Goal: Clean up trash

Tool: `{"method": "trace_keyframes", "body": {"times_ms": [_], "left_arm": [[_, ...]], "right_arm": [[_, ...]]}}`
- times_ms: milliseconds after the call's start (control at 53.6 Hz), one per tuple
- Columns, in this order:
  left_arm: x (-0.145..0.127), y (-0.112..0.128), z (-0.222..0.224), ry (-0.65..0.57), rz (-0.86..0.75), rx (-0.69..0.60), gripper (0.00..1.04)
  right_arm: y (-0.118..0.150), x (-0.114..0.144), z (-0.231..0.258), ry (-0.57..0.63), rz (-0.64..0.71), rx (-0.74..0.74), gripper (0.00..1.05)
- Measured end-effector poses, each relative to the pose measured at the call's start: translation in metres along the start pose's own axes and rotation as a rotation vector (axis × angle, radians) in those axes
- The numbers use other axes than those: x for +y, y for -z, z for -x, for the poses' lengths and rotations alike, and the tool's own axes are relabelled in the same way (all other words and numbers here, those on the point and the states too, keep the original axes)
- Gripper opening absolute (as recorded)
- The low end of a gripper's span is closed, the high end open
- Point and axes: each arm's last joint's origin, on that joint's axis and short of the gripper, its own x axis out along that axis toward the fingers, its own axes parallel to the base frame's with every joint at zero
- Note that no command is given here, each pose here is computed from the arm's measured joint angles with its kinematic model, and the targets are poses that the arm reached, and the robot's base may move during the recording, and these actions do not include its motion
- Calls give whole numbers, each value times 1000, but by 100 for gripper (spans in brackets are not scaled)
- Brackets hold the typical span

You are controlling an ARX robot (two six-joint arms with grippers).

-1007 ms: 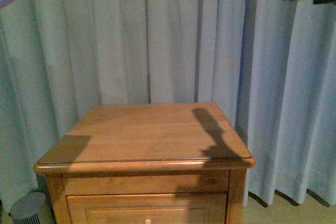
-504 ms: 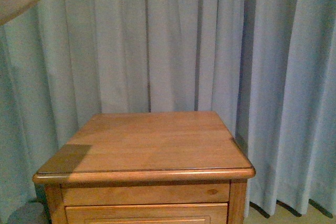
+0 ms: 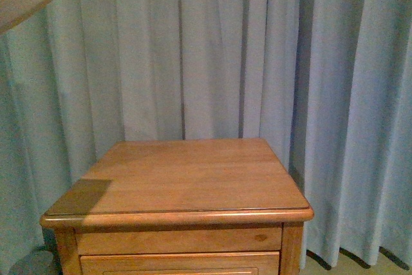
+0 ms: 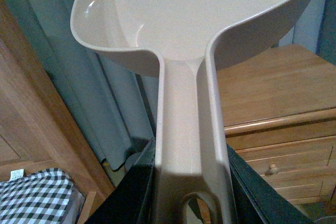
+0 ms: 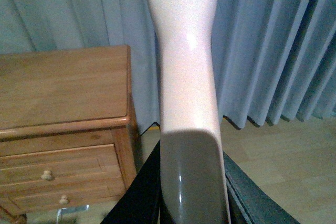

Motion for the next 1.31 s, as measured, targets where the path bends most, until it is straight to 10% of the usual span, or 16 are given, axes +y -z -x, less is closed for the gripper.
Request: {"method": "trace_keyframes", "body": {"times_ms": [1305], "left_arm": [[0,1,0,0,1,1,29]], "right_arm": [[1,0,0,11,-9,8,21]]}}
